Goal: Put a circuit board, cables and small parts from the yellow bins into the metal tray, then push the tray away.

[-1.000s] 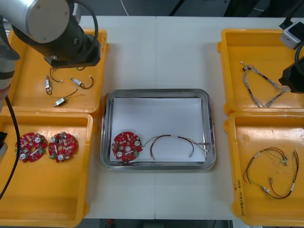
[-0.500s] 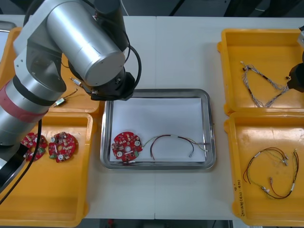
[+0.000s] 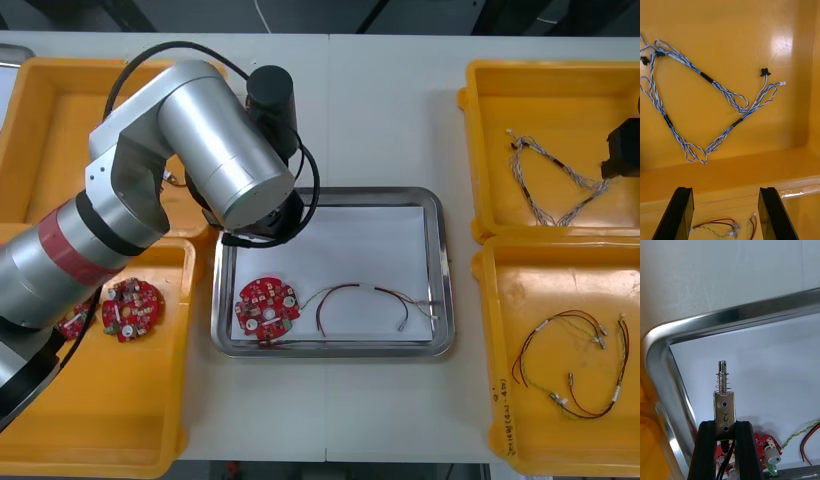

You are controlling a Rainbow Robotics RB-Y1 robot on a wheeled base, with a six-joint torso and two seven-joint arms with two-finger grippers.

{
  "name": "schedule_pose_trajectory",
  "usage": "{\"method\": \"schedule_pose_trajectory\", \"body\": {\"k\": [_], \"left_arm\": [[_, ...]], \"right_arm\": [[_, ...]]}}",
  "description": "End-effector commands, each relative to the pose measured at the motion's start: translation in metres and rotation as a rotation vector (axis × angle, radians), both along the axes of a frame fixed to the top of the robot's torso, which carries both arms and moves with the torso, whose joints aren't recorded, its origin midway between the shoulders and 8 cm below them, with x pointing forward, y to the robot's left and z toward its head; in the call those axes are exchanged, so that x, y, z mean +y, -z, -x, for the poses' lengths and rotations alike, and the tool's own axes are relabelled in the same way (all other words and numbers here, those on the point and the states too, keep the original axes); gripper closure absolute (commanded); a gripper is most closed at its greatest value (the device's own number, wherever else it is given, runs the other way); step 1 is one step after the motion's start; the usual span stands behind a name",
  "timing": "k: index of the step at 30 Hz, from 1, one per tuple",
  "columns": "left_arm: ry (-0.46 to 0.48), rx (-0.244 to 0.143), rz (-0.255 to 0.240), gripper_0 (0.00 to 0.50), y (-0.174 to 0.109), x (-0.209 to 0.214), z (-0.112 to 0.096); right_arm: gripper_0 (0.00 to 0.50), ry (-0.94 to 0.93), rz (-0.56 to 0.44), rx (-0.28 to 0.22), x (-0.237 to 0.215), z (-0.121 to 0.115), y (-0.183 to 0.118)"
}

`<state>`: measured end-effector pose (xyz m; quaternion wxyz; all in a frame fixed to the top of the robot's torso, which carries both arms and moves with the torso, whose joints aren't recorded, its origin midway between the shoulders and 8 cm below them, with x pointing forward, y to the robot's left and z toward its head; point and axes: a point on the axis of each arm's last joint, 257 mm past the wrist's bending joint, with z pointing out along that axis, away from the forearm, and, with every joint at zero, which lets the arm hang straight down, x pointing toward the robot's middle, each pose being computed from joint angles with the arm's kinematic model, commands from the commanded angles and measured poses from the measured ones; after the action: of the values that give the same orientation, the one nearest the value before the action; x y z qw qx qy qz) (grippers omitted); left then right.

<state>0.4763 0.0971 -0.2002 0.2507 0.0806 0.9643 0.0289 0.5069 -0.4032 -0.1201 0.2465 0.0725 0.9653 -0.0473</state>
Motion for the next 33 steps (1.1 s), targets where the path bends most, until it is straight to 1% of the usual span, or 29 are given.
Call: {"method": "schedule_pose_trajectory", "body": {"k": [1, 4, 7, 11, 14, 18, 22, 26, 30, 31, 32, 33], "left_arm": [[-0.075, 0.009, 0.047, 0.500, 0.016, -0.010, 0.006], [-0.094, 0.023, 0.037, 0.499, 0.030, -0.003, 0.006], [-0.107, 0.022, 0.031, 0.499, 0.038, 0.002, 0.005], [-0.111, 0.020, 0.035, 0.499, 0.042, 0.005, 0.005], [-0.111, 0.020, 0.039, 0.498, 0.043, 0.004, 0.004], [-0.114, 0.018, 0.047, 0.499, 0.046, 0.004, 0.002], [-0.112, 0.000, 0.037, 0.496, 0.051, 0.004, -0.003], [-0.116, 0.003, 0.037, 0.499, 0.054, 0.005, -0.003], [-0.120, 0.004, 0.040, 0.498, 0.054, 0.005, -0.003], [-0.123, 0.003, 0.041, 0.485, 0.054, 0.005, -0.003], [-0.125, 0.004, 0.043, 0.315, 0.054, 0.005, -0.002], [-0.125, 0.004, 0.045, 0.222, 0.054, 0.005, -0.003]], "right_arm": [[0.000, 0.126, -0.049, -0.102, -0.016, -0.019, -0.037], [0.000, 0.180, -0.077, -0.115, -0.019, -0.026, -0.038], [0.000, 0.222, -0.116, -0.115, -0.020, -0.034, -0.037], [0.000, 0.277, -0.150, -0.115, -0.023, -0.041, -0.034], [0.000, 0.306, -0.156, -0.116, -0.028, -0.045, -0.033], [0.000, 0.346, -0.170, -0.102, -0.034, -0.048, -0.025], [0.000, 0.424, -0.217, -0.106, -0.036, -0.053, -0.022], [0.000, 0.480, -0.254, -0.105, -0.036, -0.055, -0.017], [0.000, 0.549, -0.307, -0.094, -0.033, -0.055, -0.006], [0.000, 0.568, -0.321, -0.090, -0.032, -0.056, -0.002], [0.000, 0.587, -0.338, -0.084, -0.030, -0.056, 0.002], [0.000, 0.600, -0.346, -0.084, -0.030, -0.057, 0.004]]}}
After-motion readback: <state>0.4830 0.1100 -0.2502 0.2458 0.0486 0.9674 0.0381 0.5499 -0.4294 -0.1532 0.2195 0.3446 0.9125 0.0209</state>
